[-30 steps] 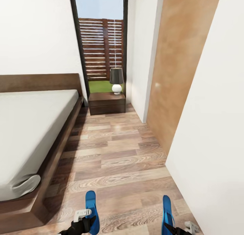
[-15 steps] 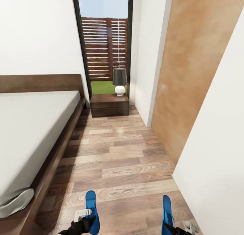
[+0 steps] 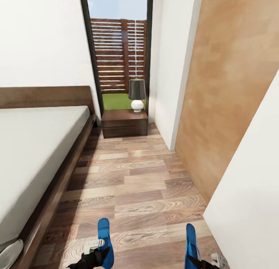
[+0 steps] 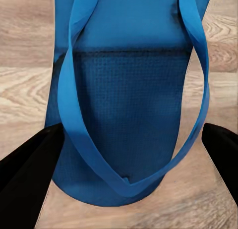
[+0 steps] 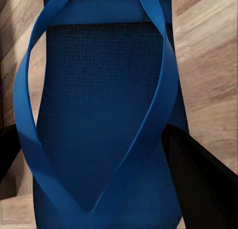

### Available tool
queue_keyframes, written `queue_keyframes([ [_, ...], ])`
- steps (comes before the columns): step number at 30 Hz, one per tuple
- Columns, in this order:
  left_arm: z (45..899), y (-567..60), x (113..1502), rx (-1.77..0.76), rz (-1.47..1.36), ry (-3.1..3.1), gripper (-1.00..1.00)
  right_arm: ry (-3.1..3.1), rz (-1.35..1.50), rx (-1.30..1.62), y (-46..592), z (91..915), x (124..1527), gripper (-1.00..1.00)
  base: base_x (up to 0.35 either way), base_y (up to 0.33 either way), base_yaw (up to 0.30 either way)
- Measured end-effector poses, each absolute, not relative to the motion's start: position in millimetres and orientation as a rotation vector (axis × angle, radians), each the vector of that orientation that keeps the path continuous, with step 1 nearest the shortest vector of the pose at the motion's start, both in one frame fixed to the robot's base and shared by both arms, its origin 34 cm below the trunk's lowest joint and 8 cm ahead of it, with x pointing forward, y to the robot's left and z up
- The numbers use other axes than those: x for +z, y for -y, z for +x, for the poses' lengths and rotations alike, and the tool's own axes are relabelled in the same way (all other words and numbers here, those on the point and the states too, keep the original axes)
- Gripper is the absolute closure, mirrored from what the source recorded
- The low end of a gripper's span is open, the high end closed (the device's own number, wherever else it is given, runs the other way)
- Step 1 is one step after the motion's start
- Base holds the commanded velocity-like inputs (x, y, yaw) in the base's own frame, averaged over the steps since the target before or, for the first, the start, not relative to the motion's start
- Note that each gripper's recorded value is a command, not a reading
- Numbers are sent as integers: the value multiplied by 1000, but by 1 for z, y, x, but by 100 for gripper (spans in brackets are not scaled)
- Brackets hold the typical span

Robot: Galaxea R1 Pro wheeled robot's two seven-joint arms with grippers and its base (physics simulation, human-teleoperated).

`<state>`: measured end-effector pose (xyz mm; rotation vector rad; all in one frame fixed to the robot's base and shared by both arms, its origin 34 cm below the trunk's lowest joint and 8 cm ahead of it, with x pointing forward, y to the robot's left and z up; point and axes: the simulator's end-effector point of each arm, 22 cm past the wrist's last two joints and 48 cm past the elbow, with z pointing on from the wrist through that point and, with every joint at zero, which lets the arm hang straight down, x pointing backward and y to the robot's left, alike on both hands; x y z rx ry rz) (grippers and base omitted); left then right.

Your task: In the bedroom, move the book from the bed onto either nightstand, and place the two sandals side by side next to the bed.

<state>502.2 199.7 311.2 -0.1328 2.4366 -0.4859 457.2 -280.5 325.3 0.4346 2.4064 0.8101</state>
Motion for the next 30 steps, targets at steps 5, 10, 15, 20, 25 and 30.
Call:
queue_keyframes([
  [5, 502, -200, 311, -486, -133, -2437, 100, -2406, 435, 810, 281, 457, 325, 100, 329, 0, 0],
  [10, 502, -200, 311, -486, -133, -2437, 100, -2406, 435, 810, 281, 457, 325, 100, 329, 0, 0],
  [15, 502, -200, 311, -486, -133, -2437, 100, -2406, 435, 810, 281, 457, 325, 100, 306, -92, 0],
  [20, 502, -200, 311, -485, -134, -2437, 100, -2406, 435, 810, 281, 457, 325, 100, 295, -117, 0],
  [25, 502, -200, 311, -485, -133, -2436, 100, -2406, 435, 810, 281, 457, 325, 100, 302, -89, 0],
  [30, 502, -200, 311, -485, -133, -2435, 100, -2406, 435, 810, 281, 457, 325, 100, 307, -76, 0],
])
